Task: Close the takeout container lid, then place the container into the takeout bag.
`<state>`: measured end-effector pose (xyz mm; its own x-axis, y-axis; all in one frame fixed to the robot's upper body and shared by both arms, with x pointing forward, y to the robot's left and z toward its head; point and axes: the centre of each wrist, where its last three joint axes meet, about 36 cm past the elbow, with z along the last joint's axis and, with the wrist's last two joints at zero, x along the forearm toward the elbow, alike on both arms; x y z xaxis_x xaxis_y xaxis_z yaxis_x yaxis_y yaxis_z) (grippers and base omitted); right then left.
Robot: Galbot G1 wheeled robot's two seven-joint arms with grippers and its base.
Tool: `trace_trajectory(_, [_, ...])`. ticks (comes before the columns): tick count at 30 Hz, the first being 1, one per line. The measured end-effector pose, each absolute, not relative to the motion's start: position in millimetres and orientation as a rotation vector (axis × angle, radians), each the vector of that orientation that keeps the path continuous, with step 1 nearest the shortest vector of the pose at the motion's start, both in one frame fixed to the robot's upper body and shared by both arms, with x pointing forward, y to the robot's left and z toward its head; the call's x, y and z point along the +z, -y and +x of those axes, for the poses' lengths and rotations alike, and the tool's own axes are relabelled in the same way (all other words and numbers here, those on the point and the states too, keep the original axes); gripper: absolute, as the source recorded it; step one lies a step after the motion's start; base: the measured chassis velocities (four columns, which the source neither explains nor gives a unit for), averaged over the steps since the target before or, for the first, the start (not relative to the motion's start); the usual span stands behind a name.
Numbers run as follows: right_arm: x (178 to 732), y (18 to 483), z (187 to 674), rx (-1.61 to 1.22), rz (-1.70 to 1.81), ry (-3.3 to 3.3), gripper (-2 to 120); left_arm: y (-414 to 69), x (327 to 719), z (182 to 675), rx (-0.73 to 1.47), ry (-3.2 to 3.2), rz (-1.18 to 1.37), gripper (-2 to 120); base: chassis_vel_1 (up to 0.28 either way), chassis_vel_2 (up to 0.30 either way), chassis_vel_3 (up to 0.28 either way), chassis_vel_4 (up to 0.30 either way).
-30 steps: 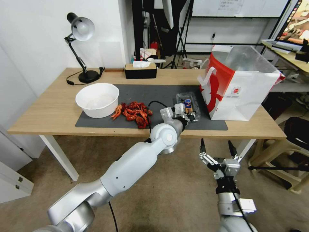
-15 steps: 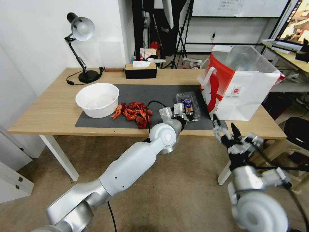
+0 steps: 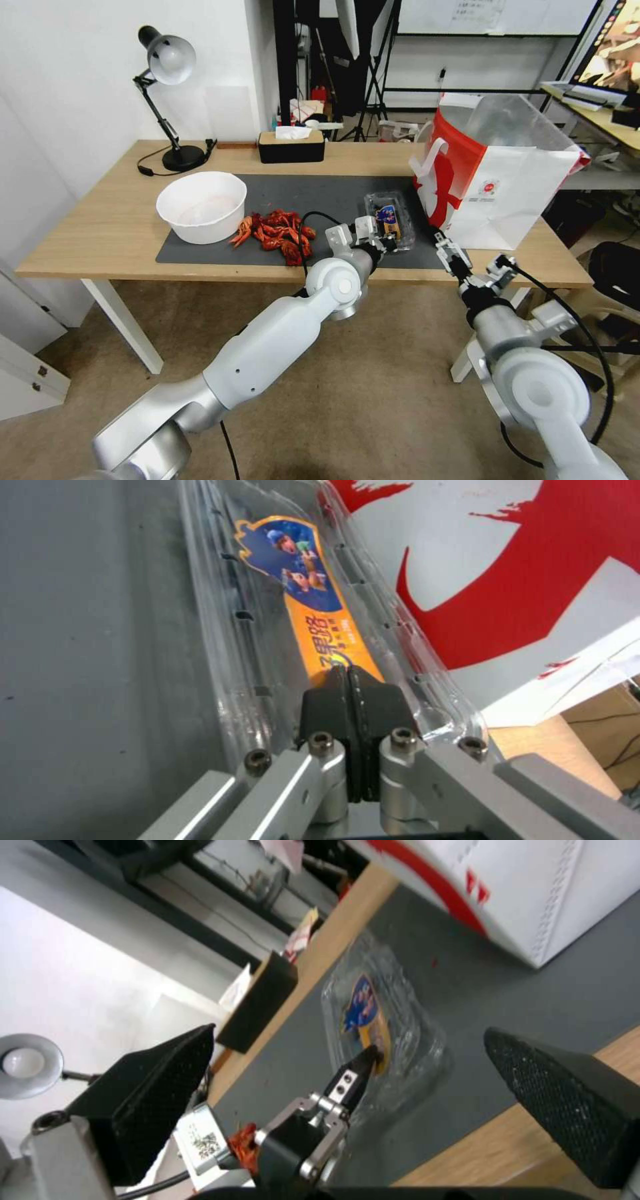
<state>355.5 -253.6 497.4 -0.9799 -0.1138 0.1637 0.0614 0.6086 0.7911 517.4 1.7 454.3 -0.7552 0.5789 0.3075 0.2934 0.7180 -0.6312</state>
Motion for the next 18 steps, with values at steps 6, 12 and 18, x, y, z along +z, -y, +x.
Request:
trace_trajectory(6, [504, 257, 378, -1.312, 0.096, 2.557, 100, -4, 454, 518, 0.784, 2.431, -0.657, 0, 0.000, 0.000, 0.000, 0.000])
trace_trajectory(12, [504, 257, 398, -1.320, 0.097, 2.523, 100, -5, 454, 519, 0.788, 2.432, -0.655, 0, 0.000, 0.000, 0.000, 0.000])
trace_trajectory(18, [505, 257, 418, -1.303, 0.102, 2.495, 100, -5, 453, 518, 0.799, 2.430, -0.654, 0, 0.000, 0.000, 0.000, 0.000])
